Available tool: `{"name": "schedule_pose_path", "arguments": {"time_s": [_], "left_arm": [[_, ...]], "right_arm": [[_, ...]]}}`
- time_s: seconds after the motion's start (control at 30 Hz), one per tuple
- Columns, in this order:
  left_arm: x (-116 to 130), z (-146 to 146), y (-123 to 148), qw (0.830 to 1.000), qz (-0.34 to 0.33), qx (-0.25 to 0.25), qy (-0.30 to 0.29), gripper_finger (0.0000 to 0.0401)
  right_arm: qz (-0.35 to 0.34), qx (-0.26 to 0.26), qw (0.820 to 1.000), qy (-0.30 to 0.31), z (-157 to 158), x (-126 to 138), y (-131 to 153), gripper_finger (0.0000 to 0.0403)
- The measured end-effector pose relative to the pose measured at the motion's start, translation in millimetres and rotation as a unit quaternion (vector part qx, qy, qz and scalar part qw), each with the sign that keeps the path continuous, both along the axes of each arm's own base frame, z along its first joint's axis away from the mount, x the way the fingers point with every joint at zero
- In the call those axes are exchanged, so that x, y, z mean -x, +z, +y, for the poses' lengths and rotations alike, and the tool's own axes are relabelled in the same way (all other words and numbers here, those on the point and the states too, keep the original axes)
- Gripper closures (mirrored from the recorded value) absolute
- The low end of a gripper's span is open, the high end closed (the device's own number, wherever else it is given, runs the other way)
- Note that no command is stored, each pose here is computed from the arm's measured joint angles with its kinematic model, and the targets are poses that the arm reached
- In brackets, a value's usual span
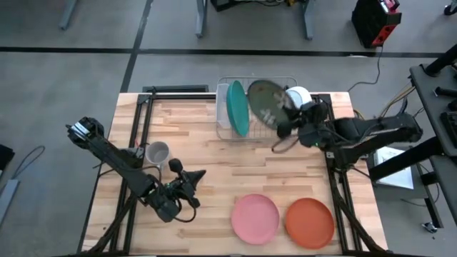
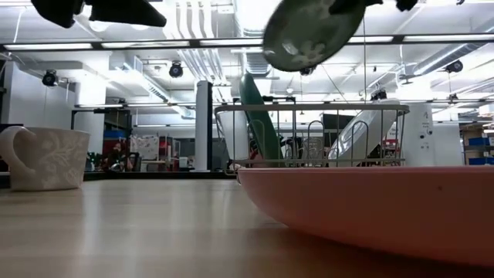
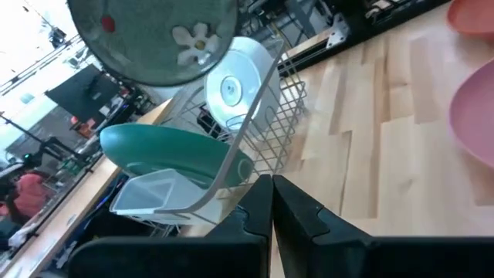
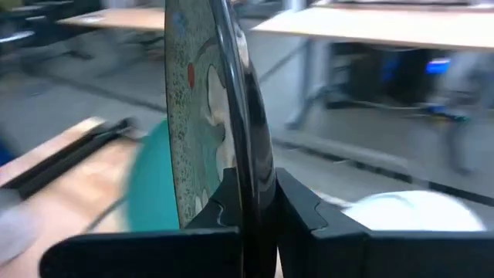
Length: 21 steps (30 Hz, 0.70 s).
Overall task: Sort dishes
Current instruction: Put the green plate in the dish rack
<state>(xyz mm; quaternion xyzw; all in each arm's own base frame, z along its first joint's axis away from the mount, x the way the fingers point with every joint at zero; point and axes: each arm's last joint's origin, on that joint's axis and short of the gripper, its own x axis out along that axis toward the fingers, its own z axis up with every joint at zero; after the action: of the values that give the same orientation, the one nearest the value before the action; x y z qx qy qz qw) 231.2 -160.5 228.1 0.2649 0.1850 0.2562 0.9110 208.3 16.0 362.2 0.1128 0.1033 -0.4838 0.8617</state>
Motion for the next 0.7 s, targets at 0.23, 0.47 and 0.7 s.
{"name": "schedule_pose_path", "arguments": {"time_s": [0.23,0.47,0.7], "left_arm": [[-12.5,20.3,0.9,0.999,0.005,-0.021,0.048,0.0401],[-28.5,57.7,3.4,0.985,0.012,-0.072,0.154,0.0401],[-37.9,90.8,3.1,0.972,-0.006,-0.057,0.226,0.0401]], "right_arm": [[0.044,-0.002,0.994,-0.104,-40.5,-3.6,-10.6,0.0384],[0.105,-0.066,0.978,-0.17,-82.5,-9.5,-33.6,0.0385],[0.126,-0.118,0.967,-0.186,-100.3,-19.3,-39.5,0.0385]]}}
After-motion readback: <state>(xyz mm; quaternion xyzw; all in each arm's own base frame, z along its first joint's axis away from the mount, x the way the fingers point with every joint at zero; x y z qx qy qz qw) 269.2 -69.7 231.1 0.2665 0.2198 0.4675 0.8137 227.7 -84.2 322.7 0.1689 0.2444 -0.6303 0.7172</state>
